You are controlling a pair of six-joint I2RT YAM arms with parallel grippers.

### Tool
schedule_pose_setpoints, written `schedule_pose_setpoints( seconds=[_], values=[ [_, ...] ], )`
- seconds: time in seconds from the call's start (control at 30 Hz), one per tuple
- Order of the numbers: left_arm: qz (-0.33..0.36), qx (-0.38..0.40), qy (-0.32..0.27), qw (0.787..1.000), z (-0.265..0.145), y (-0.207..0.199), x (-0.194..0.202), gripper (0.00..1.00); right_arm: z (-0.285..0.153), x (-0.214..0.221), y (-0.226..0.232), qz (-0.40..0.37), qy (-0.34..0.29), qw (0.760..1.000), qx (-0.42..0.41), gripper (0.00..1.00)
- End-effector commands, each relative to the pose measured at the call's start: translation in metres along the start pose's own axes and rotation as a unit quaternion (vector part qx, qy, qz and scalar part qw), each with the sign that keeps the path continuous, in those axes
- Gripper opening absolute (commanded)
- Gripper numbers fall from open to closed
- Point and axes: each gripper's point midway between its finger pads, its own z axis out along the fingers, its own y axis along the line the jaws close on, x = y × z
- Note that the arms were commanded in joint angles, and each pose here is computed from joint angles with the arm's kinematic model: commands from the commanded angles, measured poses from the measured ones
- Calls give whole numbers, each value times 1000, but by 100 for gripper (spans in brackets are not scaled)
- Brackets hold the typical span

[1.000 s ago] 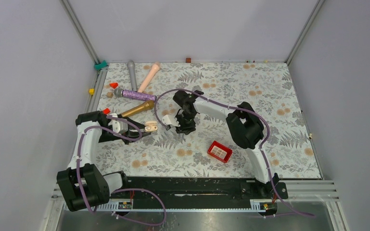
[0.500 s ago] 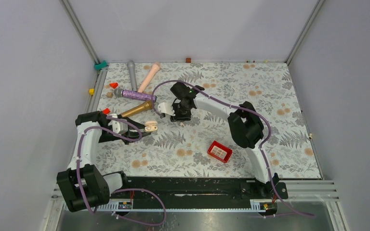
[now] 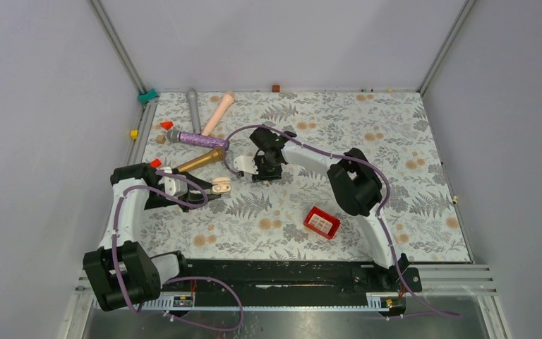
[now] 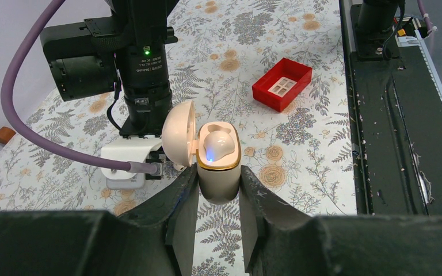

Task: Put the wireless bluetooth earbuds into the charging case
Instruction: Pick up the earbud from the center of the board.

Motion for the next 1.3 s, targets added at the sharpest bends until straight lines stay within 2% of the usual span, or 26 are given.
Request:
schedule_pose_setpoints(
  seconds=[0.0,0.6,0.77,1.1,1.27],
  values=[
    [66,-37,-54,996,2,16,-30,0,0,3,9,-21,10,1000,-8,46],
    [64,-37,-54,996,1,15,-30,0,-6,-20,47,-18,-21,997,-65,48],
    [66,-37,-54,996,1,15,-31,0,-15,-25,44,13,-18,998,-61,48],
    [65,-38,-55,996,1,16,-31,0,-55,-30,50,53,-68,993,-79,55],
    [66,-38,-55,996,1,16,-32,0,-71,-29,27,138,-112,981,-75,56]
  ],
)
